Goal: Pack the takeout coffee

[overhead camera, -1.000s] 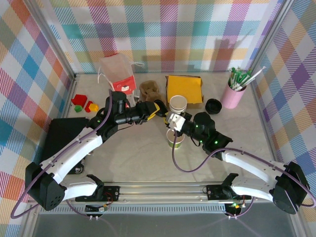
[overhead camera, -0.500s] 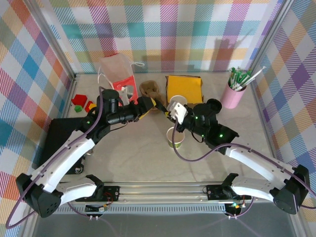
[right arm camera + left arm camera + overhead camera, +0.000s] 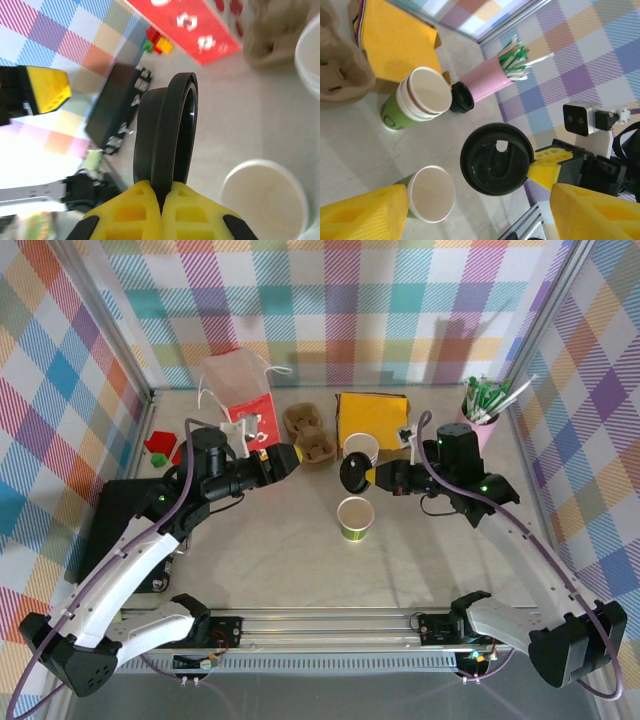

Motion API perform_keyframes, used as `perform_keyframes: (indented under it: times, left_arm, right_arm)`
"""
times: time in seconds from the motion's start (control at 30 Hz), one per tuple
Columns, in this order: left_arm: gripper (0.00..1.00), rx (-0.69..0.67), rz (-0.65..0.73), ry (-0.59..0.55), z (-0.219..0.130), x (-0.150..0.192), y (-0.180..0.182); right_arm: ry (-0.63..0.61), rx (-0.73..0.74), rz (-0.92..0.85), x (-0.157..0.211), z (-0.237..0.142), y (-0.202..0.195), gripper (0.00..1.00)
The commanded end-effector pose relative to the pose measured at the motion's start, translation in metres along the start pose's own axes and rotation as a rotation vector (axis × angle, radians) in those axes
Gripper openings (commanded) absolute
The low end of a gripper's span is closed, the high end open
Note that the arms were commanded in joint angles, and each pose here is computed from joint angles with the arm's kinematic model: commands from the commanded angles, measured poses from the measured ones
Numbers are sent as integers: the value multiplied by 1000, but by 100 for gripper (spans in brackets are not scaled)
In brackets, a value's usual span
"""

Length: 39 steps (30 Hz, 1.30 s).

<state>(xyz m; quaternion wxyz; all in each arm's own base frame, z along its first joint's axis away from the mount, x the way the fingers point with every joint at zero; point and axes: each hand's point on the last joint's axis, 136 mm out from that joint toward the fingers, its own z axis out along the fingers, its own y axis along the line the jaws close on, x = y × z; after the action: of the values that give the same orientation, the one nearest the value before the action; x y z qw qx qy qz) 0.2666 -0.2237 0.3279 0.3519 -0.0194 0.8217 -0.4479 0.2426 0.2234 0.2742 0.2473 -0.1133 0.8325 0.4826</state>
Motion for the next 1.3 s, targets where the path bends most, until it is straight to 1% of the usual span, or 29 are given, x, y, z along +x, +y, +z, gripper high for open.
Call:
perform_keyframes:
  times: [0.0, 0.2, 0.23, 0.4, 0.67, 0.9, 1.03, 1.2, 1.27]
  left_arm:
    - [75, 6, 14, 29, 9, 8, 9]
    - [75, -41, -44, 122, 36, 34, 41]
    - [75, -25, -46, 116, 42, 32, 40]
    - [73, -10, -93, 182, 63, 45, 48]
    - [73, -9, -89, 189, 67, 48, 48]
    - [73, -23, -89, 191, 69, 49, 51]
    - [73, -22, -90, 191, 68, 48, 51]
    - [73, -24, -86, 191, 68, 48, 50]
    - [73, -28, -87, 192, 69, 49, 52]
  right_arm:
    - [135, -124, 285, 31, -1, 6, 1]
    - [103, -100, 411, 44, 2, -35, 1]
    - [103, -100, 424, 46, 4, -40, 1]
    - [102, -113, 455, 52, 10, -53, 1]
    - [88, -81, 488, 58, 15, -75, 2]
    - [98, -53, 507, 66, 21, -91, 6]
    - [104, -38, 518, 70, 23, -98, 13]
    - [104, 4, 520, 74, 24, -106, 30]
    - [105, 19, 520, 75, 24, -109, 35]
